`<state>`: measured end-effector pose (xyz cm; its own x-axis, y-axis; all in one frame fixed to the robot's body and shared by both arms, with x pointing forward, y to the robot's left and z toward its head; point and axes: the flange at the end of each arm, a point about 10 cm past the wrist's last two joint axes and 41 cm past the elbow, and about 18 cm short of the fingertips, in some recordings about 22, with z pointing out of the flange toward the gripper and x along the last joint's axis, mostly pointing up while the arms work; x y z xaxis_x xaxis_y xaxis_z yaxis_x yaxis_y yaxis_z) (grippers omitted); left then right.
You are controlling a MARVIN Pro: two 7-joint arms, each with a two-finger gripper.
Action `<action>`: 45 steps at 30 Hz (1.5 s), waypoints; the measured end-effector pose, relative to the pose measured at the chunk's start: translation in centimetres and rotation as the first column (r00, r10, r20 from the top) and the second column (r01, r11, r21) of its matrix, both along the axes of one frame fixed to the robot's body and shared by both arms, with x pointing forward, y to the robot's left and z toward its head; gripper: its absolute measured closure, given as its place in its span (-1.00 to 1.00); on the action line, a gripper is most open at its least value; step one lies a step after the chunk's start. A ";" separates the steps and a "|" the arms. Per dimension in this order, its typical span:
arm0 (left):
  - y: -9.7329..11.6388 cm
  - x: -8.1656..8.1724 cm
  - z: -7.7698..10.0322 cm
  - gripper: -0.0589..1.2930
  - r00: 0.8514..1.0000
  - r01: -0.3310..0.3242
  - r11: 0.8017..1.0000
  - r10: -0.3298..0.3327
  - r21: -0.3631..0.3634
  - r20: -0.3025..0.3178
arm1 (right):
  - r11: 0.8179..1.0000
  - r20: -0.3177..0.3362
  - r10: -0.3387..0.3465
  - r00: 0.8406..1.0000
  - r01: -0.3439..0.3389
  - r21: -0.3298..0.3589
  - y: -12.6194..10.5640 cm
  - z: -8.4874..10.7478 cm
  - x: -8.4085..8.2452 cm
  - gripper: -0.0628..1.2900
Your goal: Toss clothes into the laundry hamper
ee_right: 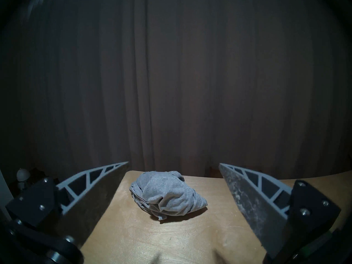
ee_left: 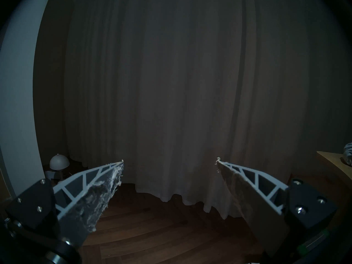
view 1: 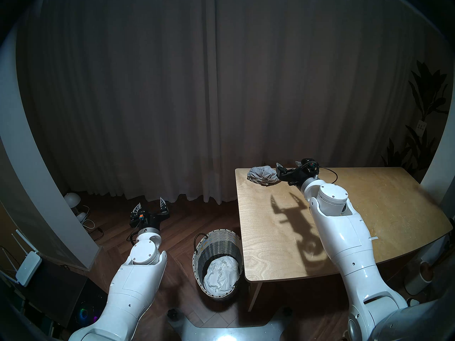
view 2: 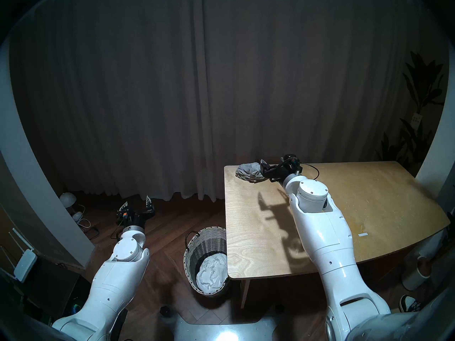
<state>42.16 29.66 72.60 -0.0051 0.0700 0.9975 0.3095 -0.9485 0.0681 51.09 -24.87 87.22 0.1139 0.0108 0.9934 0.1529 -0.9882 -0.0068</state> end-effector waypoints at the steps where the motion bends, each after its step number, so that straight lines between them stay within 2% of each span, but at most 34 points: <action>1: 0.1 -0.1 0.1 -0.95 1.000 -0.003 1.000 0.003 0.001 0.005 | 1.000 -0.005 -0.008 1.000 0.008 -0.003 0.2 -0.1 0.3 -0.94; 18: 0.8 -2.1 2.0 -0.95 0.996 -0.040 0.999 0.039 0.018 0.075 | 0.992 -0.079 -0.087 0.993 0.079 -0.094 2.6 -2.2 4.1 -0.94; 34: 0.1 -3.9 4.5 -0.95 0.988 -0.046 0.999 0.041 0.027 0.149 | 0.969 -0.162 -0.154 0.975 0.116 -0.218 3.8 -4.6 7.0 -0.94; 41: -0.4 -4.8 5.6 -0.95 0.984 -0.044 0.999 0.038 0.028 0.174 | 0.959 -0.173 -0.164 0.971 0.117 -0.258 4.9 -4.8 7.9 -0.94; 45: -0.8 -5.5 6.3 -0.95 0.981 -0.043 0.999 0.037 0.028 0.189 | 0.959 -0.159 -0.163 0.974 0.118 -0.259 5.7 -4.1 8.5 -0.94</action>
<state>36.71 28.87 78.89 -0.1950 0.0344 0.9802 0.3313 -0.9383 0.0988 59.60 -19.19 83.16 0.3058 0.2237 0.9255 0.0307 -0.9738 0.2252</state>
